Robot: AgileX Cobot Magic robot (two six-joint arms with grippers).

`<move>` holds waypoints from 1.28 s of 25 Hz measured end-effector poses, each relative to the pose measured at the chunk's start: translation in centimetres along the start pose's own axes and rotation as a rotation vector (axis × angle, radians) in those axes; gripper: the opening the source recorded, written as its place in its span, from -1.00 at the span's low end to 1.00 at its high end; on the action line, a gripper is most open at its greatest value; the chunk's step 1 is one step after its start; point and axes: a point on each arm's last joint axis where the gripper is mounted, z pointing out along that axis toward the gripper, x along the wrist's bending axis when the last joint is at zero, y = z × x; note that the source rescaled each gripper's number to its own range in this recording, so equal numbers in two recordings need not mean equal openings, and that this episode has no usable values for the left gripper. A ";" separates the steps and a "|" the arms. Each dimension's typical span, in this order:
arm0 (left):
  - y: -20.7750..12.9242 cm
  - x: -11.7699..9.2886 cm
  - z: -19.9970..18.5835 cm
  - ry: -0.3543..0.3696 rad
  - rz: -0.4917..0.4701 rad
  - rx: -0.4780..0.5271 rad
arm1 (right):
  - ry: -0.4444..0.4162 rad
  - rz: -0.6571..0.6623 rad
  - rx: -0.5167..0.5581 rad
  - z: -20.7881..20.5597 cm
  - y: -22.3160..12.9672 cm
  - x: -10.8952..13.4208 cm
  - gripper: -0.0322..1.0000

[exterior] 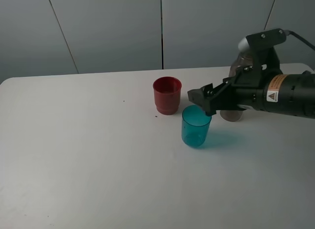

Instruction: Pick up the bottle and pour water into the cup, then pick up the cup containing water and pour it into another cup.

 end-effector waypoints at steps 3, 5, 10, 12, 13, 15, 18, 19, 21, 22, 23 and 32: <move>0.0 0.0 0.0 0.000 0.000 0.000 | -0.066 0.068 0.051 -3.7 0.3 0.4 0.99; 0.0 0.0 0.0 0.000 0.000 0.000 | -0.067 0.120 0.077 -6.3 0.2 1.0 0.99; 0.0 0.0 0.0 0.000 0.000 0.000 | -0.007 0.213 0.186 -12.4 -1.5 1.8 0.99; 0.0 0.0 0.0 0.000 0.000 0.000 | -0.010 0.235 0.243 -14.5 -2.6 1.7 0.99; 0.0 0.0 0.0 0.000 0.000 0.000 | -0.012 0.261 0.244 -15.8 -2.9 1.6 0.99; 0.0 0.0 0.0 0.000 0.000 0.000 | -0.030 0.281 0.247 -18.0 -3.2 1.4 0.99; 0.0 0.0 0.0 0.000 0.000 0.000 | -0.080 0.258 0.209 -21.6 -3.1 0.7 0.99; 0.0 0.0 0.0 0.000 0.000 0.000 | -0.101 0.244 0.175 -22.8 -2.8 0.5 0.99; 0.0 0.0 0.0 0.000 0.000 0.000 | -0.128 0.193 0.067 -25.1 -2.4 -0.1 0.99; 0.0 0.0 0.0 0.000 0.000 0.000 | -0.131 0.150 0.016 -26.2 -2.4 -0.3 0.99; 0.0 0.0 0.0 0.000 0.000 0.000 | -0.130 0.111 -0.025 -27.0 -2.5 -0.4 0.99; 0.0 0.0 0.0 0.000 0.001 0.000 | 0.034 -0.148 -0.138 -29.4 -4.8 0.4 0.99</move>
